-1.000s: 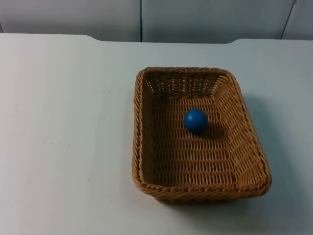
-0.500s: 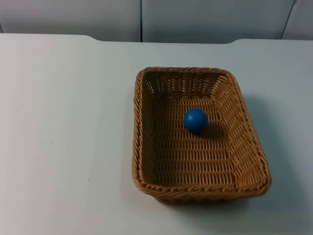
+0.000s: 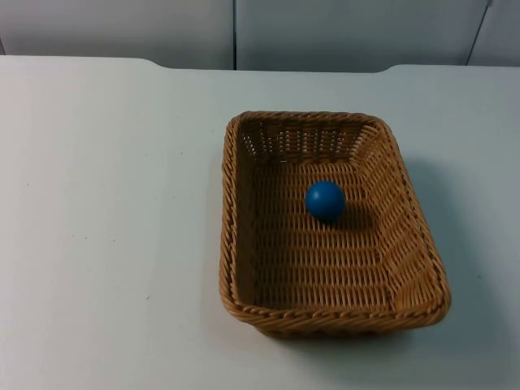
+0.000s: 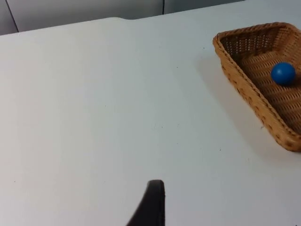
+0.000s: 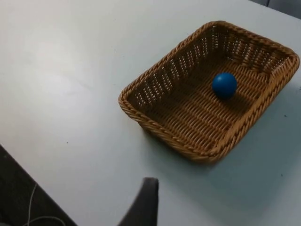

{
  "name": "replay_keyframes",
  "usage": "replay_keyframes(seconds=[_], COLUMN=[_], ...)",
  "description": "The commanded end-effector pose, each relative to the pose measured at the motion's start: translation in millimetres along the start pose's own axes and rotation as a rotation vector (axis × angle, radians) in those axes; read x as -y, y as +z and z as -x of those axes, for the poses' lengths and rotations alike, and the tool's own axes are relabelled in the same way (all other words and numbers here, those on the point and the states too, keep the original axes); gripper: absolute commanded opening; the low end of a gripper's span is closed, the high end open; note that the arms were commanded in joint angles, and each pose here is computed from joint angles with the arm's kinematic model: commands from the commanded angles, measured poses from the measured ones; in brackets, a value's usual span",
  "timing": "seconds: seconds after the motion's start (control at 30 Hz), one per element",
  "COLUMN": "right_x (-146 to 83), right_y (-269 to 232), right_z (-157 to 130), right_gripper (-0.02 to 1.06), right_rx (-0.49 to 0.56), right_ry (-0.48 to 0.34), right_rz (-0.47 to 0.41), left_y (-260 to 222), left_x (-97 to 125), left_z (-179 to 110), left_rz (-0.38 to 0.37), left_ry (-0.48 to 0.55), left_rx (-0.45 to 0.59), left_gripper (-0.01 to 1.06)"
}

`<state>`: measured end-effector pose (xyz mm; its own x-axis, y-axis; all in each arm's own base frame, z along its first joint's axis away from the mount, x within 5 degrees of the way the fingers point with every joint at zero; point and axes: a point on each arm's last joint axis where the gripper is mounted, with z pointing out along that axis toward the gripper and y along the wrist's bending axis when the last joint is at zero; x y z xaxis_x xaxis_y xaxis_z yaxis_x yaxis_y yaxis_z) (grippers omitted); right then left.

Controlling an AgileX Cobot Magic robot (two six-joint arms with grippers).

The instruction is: Pick up the basket with the left hand and place the ball into the basket with the right hand.

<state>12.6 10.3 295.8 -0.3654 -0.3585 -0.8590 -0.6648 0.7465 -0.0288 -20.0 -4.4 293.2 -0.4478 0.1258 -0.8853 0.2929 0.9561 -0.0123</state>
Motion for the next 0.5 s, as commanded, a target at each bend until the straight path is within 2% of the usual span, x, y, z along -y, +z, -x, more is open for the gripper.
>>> replay_keyframes(seconds=[0.0,0.07,0.27,0.47], right_x=[0.4,0.9,1.6,5.6], right_y=[1.3,0.4,-11.8,-10.1], right_z=[-8.7,-12.8,-21.1,-27.3], right_gripper=[0.83,0.83,0.82,0.82], right_rx=[-0.015,-0.019,0.063,0.052], right_ry=[-0.005,-0.008,-0.012,0.019], right_rz=[-0.004,-0.011,-0.022,-0.066], left_y=[-0.1,0.3,0.2,0.3], left_x=[-0.3,-0.5,-0.9,-1.1], left_z=[-1.5,-2.0,-2.0,-4.7], left_rz=[0.002,0.003,0.008,0.01], left_ry=[-0.004,-0.003,-0.001,-0.007], left_rx=[-0.003,-0.007,-0.007,-0.037], left_gripper=[0.8,0.8,0.8,0.8])
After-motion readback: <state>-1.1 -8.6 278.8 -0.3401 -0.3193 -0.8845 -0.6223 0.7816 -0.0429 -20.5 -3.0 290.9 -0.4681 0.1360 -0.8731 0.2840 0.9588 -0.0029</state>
